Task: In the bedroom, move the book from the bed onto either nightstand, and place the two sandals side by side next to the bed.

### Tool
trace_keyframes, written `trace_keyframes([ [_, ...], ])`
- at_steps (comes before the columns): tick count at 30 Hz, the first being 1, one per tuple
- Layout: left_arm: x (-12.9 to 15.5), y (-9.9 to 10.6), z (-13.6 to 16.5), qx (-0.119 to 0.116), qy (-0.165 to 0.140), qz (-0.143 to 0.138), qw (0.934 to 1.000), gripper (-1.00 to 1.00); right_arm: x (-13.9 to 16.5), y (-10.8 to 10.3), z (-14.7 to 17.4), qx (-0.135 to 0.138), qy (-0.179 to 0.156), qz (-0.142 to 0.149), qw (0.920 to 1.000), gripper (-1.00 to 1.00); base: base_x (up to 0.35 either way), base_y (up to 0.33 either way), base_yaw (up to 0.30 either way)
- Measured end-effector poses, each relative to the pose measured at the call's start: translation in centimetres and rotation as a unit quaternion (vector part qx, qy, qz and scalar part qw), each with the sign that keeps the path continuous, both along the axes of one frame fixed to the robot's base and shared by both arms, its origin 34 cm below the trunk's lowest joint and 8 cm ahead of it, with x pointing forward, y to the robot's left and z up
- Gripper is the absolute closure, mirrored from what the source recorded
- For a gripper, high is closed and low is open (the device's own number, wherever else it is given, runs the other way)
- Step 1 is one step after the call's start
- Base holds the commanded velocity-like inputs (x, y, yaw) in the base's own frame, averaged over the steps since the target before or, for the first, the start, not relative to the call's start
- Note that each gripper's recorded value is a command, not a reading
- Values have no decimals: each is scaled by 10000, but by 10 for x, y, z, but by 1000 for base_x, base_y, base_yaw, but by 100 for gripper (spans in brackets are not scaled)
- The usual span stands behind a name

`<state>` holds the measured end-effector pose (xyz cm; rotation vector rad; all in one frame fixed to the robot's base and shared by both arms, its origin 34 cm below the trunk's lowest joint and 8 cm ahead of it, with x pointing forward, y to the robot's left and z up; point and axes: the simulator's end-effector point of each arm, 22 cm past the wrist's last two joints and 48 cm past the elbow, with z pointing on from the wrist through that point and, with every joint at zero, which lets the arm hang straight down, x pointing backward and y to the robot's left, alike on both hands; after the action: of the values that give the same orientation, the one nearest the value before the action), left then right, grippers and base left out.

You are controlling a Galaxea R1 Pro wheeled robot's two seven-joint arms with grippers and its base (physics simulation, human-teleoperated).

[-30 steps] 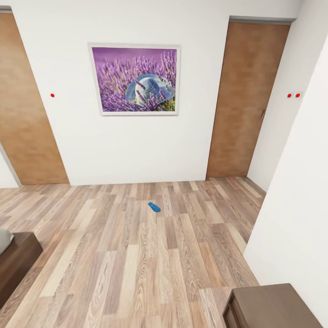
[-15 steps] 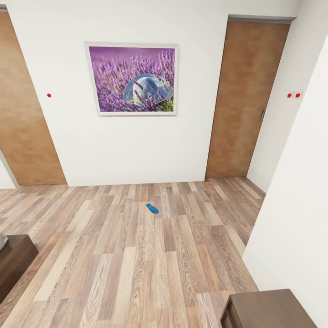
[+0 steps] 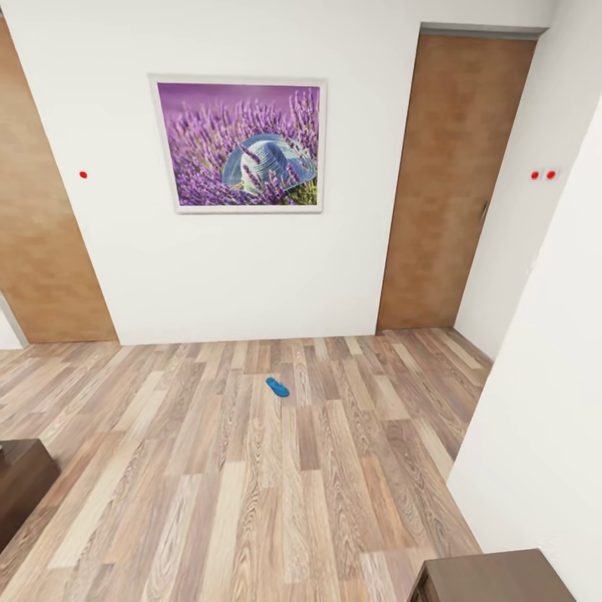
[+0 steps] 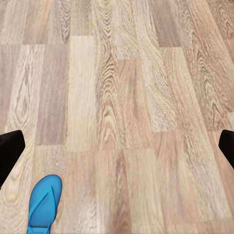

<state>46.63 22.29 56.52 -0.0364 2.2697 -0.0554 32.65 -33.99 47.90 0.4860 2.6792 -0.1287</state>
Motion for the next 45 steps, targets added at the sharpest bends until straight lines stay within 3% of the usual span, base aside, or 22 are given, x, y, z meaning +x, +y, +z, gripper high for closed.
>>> trace_keyframes([
  [25, 0, -1, 0, -7, -1, 1, 10000, -100, 0, 0, 0, -2, 2, 4, 10000, -100, 177, 0, 0],
  [45, 0, -1, 0, -7, 4, 1, 10000, -100, 0, 0, 0, -5, 3, 2, 10000, -100, 74, 0, 0],
])
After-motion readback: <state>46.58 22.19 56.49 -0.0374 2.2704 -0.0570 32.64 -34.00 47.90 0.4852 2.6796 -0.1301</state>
